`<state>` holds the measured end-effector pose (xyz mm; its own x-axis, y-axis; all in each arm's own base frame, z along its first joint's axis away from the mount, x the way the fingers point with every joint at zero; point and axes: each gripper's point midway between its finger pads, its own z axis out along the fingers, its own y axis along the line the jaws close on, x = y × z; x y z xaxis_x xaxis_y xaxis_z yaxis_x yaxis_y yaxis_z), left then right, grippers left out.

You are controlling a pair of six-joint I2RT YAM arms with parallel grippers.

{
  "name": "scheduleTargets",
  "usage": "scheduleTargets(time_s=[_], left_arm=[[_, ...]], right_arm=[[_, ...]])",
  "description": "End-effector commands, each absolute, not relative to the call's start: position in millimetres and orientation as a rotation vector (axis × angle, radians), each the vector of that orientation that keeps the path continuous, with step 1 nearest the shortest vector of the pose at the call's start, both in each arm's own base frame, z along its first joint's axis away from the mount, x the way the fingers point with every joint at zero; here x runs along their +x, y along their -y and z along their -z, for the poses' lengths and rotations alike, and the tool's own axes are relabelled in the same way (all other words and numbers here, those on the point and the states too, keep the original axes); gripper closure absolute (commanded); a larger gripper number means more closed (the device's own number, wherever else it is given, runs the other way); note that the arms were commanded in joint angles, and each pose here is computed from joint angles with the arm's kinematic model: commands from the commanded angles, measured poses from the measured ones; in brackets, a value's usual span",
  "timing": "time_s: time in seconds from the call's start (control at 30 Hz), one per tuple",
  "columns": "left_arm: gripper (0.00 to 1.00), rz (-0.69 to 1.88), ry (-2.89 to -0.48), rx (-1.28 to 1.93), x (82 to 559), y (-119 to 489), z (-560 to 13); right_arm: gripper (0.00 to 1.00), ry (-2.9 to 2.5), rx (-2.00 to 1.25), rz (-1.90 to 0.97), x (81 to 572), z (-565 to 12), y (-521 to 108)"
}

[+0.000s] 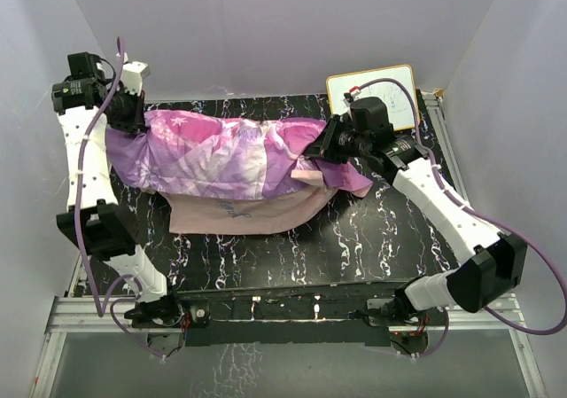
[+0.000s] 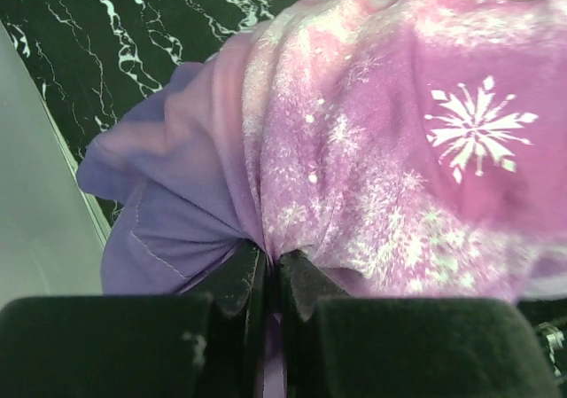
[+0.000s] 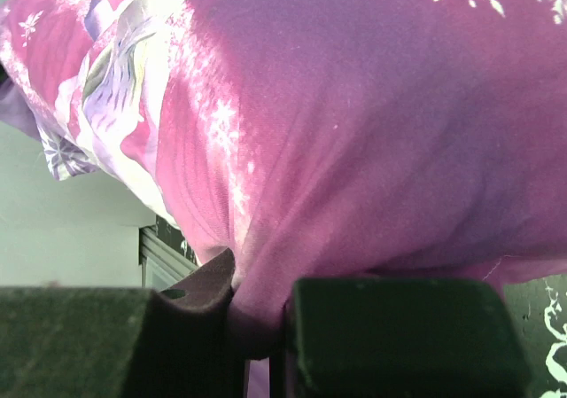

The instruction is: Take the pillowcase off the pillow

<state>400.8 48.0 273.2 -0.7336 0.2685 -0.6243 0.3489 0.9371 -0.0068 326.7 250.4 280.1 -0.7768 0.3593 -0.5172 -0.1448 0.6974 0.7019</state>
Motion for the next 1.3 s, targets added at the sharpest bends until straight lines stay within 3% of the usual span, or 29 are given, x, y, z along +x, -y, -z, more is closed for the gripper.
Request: scheduleTargets(time_s=[0.0, 0.3, 0.53, 0.63, 0.73, 0.87, 0.93, 1.0, 1.07, 1.13, 1.2, 1.27], left_arm=[[1.00, 0.289, -2.314, 0.526, 345.6, -7.3, -329.5], [1.00, 0.268, -2.167, 0.585, 248.4, 22.3, -389.5], [1.00, 0.105, -2.176, 0.589, 211.8, 9.6, -382.5], [1.00, 0.049, -2.256, 0.547, 226.8, -6.9, -372.0], [1.00, 0.089, -2.420, 0.498, 264.7, -22.0, -335.8], [1.00, 0.160, -2.614, 0.372, 345.9, -37.8, -261.6], [1.00, 0.168, -2.648, 0.332, 390.9, -38.4, -230.7], [1.00, 0.165, -2.650, 0.296, 434.6, -35.4, -209.1], [0.79, 0.135, -2.629, 0.269, 479.5, -35.2, -191.3], [0.50, 0.112, -2.542, 0.250, 512.2, -34.9, -203.2], [0.34, 0.101, -2.440, 0.252, 528.4, -33.8, -228.2], [0.24, 0.083, -2.363, 0.279, 526.7, -32.5, -253.2]], right_arm=[[0.92, -2.132, 0.019, -1.110, 296.6, -331.5, -270.6], [0.92, -2.099, -0.051, -1.283, 186.3, -361.7, -313.1], [0.92, -2.057, -0.024, -1.486, 129.9, -387.3, -332.5], [0.92, -1.964, 0.085, -1.457, 150.6, -409.2, -325.5], [0.92, -1.975, 0.205, -1.294, 213.2, -390.8, -305.7], [0.81, -2.190, 0.387, -1.292, 314.3, -286.1, -263.1], [0.79, -2.288, 0.421, -1.170, 348.5, -232.3, -250.1], [0.69, -2.384, 0.436, -1.010, 383.4, -184.7, -235.6], [0.56, -2.426, 0.401, -0.853, 412.7, -166.9, -220.5], [0.45, -2.452, 0.373, -0.721, 436.2, -164.1, -208.3], [0.35, -2.383, 0.325, -0.632, 458.5, -186.7, -199.3], [0.26, -2.276, 0.284, -0.568, 475.1, -218.7, -190.4]])
